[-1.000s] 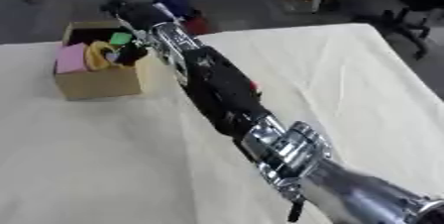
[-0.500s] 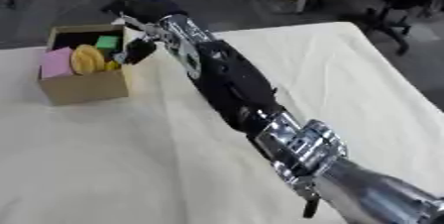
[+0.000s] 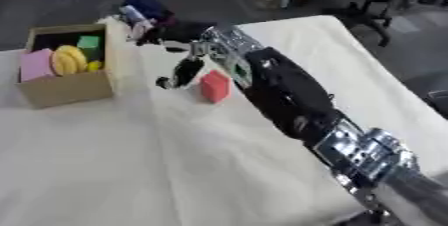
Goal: Pick up objects on the table and place them in the box.
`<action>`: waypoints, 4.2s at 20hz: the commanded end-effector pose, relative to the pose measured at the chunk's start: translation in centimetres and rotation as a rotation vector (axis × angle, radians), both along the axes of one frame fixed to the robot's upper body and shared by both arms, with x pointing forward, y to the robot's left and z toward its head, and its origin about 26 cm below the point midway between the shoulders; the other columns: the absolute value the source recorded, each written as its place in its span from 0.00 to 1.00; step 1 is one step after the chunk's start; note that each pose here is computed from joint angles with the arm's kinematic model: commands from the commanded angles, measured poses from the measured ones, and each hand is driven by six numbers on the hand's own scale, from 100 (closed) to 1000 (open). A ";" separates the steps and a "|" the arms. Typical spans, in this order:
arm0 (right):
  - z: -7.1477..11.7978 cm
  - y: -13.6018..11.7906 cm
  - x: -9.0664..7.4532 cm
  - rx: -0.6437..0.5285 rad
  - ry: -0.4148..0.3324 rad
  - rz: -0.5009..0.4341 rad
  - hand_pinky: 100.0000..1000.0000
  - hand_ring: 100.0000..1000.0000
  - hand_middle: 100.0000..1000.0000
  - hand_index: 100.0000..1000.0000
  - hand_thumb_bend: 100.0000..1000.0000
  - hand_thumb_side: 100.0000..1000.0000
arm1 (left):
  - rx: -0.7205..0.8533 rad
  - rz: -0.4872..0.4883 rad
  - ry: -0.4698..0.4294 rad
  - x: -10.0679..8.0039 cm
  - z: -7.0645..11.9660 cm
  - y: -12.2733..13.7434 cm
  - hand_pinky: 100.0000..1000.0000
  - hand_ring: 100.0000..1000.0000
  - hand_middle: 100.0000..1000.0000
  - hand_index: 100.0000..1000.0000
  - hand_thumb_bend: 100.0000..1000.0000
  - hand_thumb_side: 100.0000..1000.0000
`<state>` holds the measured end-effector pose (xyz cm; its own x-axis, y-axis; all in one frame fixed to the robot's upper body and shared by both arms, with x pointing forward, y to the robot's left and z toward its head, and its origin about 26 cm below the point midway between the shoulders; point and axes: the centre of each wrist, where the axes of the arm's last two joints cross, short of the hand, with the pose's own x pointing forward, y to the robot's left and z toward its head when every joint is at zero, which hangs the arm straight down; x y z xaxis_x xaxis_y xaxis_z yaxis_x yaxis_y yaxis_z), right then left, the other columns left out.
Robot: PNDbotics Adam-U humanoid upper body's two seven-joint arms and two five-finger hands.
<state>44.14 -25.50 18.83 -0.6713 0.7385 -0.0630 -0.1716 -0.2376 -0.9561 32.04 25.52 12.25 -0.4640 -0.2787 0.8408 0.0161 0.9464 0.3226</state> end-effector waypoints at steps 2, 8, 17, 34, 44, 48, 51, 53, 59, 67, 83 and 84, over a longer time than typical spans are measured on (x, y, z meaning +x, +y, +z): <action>0.5 -3.0 -0.1 -0.046 0.057 -0.089 0.84 0.91 0.98 1.00 0.25 0.22 | 0.019 0.011 -0.025 0.0 0.7 0.6 0.70 0.61 0.57 0.76 0.44 0.54; 0.2 -4.7 0.6 -0.086 0.153 -0.221 0.84 0.91 0.97 1.00 0.25 0.21 | 0.017 0.013 -0.024 0.0 0.7 0.6 0.70 0.61 0.57 0.76 0.43 0.54; -0.4 -5.4 1.8 -0.043 0.099 -0.349 0.83 0.90 0.96 1.00 0.24 0.18 | 0.014 0.008 -0.027 0.1 0.8 0.5 0.70 0.61 0.57 0.76 0.43 0.54; -0.3 -4.7 2.7 0.080 -0.116 -0.395 0.69 0.64 0.40 0.65 0.07 0.00 | 0.011 0.000 -0.033 0.1 1.0 0.3 0.70 0.62 0.57 0.76 0.42 0.54; 5.6 1.4 3.7 0.263 -0.257 -0.249 0.66 0.59 0.38 0.63 0.00 0.00 | 0.015 -0.028 -0.044 0.2 1.4 -0.1 0.70 0.62 0.57 0.76 0.42 0.53; 6.1 3.8 4.8 0.291 -0.265 -0.254 0.66 0.59 0.38 0.63 0.00 0.00 | 0.011 -0.064 -0.062 0.4 1.9 -0.9 0.70 0.62 0.58 0.76 0.42 0.53; 6.0 4.8 5.4 0.303 -0.284 -0.282 0.66 0.58 0.40 0.65 0.00 0.00 | 0.010 -0.089 -0.075 0.6 2.4 -1.4 0.70 0.62 0.58 0.76 0.42 0.53; 5.7 5.1 5.8 0.316 -0.308 -0.315 0.65 0.58 0.40 0.65 0.00 0.00 | 0.008 -0.099 -0.083 0.6 2.6 -1.6 0.70 0.62 0.57 0.76 0.42 0.53; 3.4 5.4 6.7 0.329 -0.369 -0.460 0.66 0.60 0.46 0.72 0.00 0.02 | 0.001 -0.114 -0.089 0.7 2.9 -2.0 0.70 0.62 0.57 0.76 0.42 0.53; 2.4 6.3 6.6 0.300 -0.358 -0.423 0.68 0.67 0.65 0.93 0.14 0.39 | -0.004 -0.117 -0.087 0.7 2.9 -2.1 0.70 0.62 0.57 0.76 0.42 0.54; 3.4 9.2 5.5 0.112 -0.074 -0.158 0.79 0.84 0.91 1.00 0.13 0.57 | 0.001 -0.118 -0.083 0.7 2.8 -2.1 0.70 0.61 0.57 0.76 0.42 0.54; 3.3 9.3 5.5 0.113 -0.062 -0.151 0.79 0.84 0.92 1.00 0.12 0.58 | 0.001 -0.118 -0.083 0.7 2.8 -2.1 0.70 0.61 0.57 0.76 0.42 0.54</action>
